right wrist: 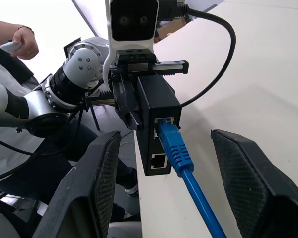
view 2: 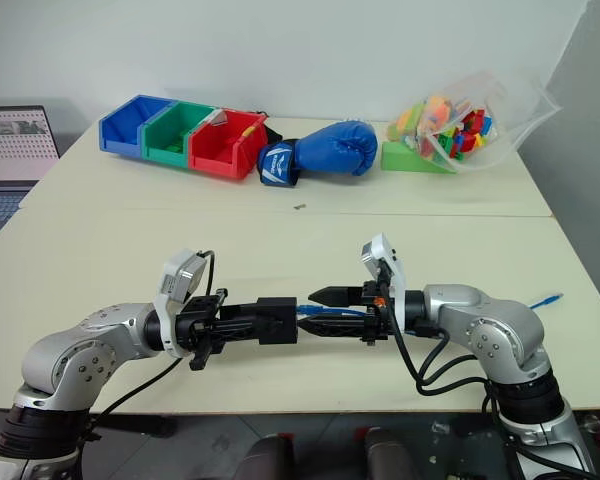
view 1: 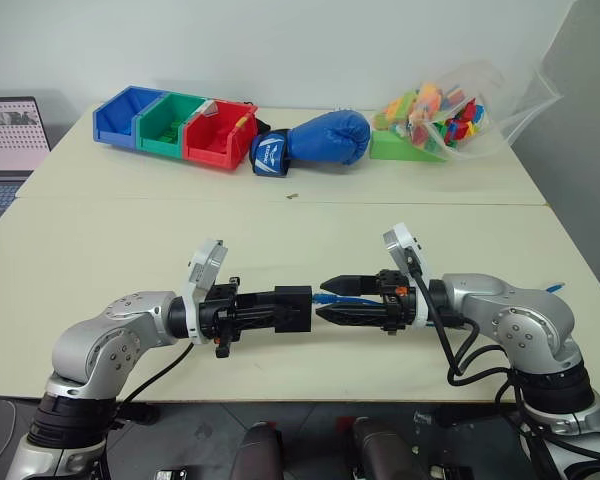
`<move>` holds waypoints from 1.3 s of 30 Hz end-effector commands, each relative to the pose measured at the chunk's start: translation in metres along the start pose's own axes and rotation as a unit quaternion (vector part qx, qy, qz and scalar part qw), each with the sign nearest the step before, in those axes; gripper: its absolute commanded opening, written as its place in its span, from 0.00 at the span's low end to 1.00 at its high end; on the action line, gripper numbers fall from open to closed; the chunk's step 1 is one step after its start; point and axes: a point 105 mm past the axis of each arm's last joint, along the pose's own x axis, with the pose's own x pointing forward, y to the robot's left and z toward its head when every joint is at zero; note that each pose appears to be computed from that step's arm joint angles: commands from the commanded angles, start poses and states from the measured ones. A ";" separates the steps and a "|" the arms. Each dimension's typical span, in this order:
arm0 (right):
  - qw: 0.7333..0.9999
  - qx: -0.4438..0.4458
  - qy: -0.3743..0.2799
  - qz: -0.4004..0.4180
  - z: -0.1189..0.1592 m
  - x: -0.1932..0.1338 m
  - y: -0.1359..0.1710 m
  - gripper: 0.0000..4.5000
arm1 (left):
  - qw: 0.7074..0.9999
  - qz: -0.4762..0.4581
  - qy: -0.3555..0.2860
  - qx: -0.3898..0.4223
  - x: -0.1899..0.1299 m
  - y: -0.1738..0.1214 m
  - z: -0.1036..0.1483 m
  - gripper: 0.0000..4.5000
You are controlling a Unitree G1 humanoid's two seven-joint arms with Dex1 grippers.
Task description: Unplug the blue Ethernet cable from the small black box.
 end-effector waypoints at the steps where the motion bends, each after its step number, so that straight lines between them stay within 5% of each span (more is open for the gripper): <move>1: 1.000 -0.025 -0.002 0.011 0.008 0.002 0.005 0.60 | 1.000 -0.007 -0.010 0.019 -0.003 -0.004 0.006 0.17; 13: 0.999 -0.037 0.013 0.015 0.005 0.005 0.006 0.01 | 1.000 -0.008 -0.014 0.018 -0.002 -0.003 0.005 0.17; 26: 0.999 -0.036 0.002 0.005 0.009 0.003 0.001 0.00 | 0.999 -0.013 -0.018 0.024 0.014 -0.015 0.023 0.17; 27: 0.999 -0.032 -0.003 0.005 0.010 0.002 0.000 0.16 | 0.999 -0.014 -0.018 0.024 0.015 -0.016 0.024 0.17; 32: 1.000 -0.004 -0.016 0.013 0.010 -0.002 0.003 0.39 | 0.999 -0.017 -0.019 0.024 0.022 -0.021 0.034 0.17; 39: 1.000 0.016 -0.015 0.016 0.003 -0.004 0.006 0.40 | 0.999 -0.020 -0.018 0.022 0.026 -0.024 0.041 0.17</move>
